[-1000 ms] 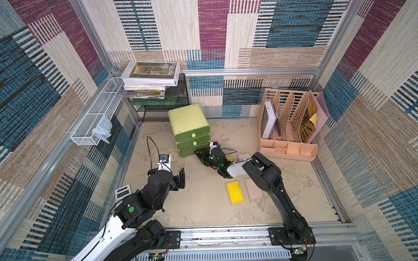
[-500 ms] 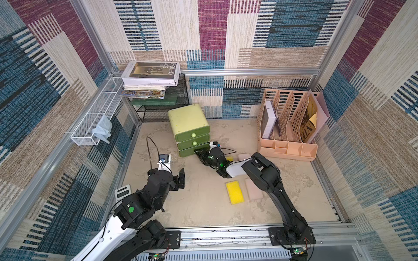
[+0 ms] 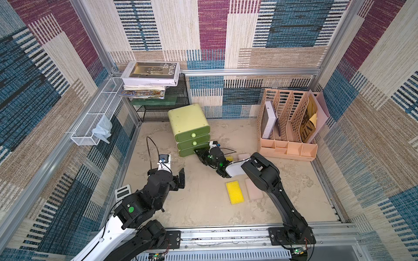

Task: Take the sponge out of the drawer
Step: Open the drawer in the storage box.

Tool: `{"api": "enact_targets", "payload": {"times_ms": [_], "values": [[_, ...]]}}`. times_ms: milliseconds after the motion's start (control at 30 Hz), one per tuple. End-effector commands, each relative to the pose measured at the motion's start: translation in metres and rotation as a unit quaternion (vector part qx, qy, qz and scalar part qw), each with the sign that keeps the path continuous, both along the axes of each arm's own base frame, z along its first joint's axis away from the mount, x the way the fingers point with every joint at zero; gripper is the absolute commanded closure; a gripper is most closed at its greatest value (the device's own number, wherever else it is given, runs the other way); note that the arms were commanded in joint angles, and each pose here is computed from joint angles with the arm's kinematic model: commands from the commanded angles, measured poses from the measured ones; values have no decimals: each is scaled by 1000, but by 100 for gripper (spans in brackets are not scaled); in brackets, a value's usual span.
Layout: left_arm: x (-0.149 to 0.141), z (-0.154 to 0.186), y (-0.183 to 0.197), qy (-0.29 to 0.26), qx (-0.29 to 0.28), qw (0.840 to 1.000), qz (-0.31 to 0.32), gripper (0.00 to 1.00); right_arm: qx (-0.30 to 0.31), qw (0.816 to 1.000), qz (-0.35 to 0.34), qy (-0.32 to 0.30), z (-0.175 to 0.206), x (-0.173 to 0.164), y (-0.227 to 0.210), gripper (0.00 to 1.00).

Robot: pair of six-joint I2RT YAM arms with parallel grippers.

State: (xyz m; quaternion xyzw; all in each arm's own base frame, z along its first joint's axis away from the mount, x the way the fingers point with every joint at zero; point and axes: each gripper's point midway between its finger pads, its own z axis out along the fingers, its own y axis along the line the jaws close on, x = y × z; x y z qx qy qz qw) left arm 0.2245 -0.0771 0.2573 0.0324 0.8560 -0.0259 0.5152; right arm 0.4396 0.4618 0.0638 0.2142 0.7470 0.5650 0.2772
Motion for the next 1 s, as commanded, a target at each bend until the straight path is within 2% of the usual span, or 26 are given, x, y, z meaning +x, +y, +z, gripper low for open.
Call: {"api": "enact_targets", "payload": {"times_ms": [0, 533, 967], "values": [[2, 3, -2, -6, -8, 1000, -2, 0, 6, 1000, 2, -2, 1, -3, 0, 80], [1, 2, -2, -6, -7, 1000, -1, 0, -12, 1000, 15, 3, 4, -36, -21, 82], [2, 2, -1, -5, -5, 1000, 1, 0, -13, 998, 55, 2, 7, -73, 1, 83]]}}
